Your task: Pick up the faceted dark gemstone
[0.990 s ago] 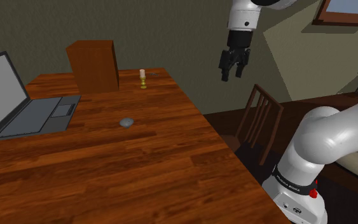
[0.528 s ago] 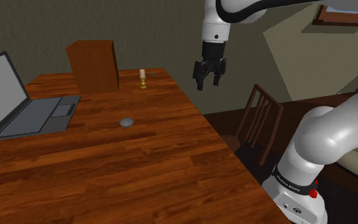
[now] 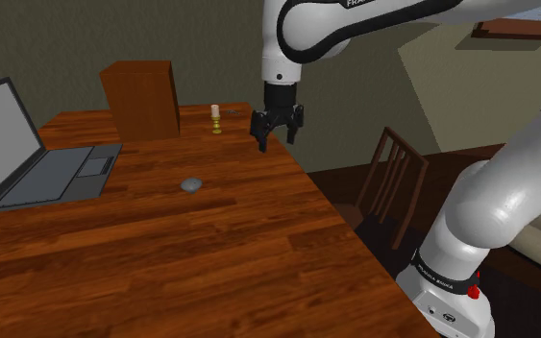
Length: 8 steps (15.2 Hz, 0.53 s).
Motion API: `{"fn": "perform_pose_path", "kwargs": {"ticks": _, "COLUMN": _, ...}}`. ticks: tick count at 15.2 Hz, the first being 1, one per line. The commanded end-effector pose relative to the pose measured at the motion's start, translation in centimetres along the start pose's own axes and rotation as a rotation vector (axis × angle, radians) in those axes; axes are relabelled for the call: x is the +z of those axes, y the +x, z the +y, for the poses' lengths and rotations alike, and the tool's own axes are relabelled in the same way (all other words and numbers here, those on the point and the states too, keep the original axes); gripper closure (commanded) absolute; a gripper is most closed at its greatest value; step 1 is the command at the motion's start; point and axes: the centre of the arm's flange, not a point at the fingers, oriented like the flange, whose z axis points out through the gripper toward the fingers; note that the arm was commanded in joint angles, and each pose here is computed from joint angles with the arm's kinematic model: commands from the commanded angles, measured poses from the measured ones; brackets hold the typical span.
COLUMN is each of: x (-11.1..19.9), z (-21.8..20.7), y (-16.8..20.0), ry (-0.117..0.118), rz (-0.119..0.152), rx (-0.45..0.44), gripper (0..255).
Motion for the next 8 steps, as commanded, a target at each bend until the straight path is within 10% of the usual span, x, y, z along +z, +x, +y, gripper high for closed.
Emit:
{"fn": "perform_pose_path", "kwargs": {"ticks": 1, "x": 1.1, "z": -2.2, "y": 1.4, "ry": -0.001, "rz": 0.002, "rx": 0.009, "gripper": 0}}
{"fn": "perform_pose_path", "kwargs": {"ticks": 8, "x": 4.8, "z": -9.0, "y": 6.5, "ry": -0.010, "rz": 0.012, "rx": 0.040, "gripper": 0}}
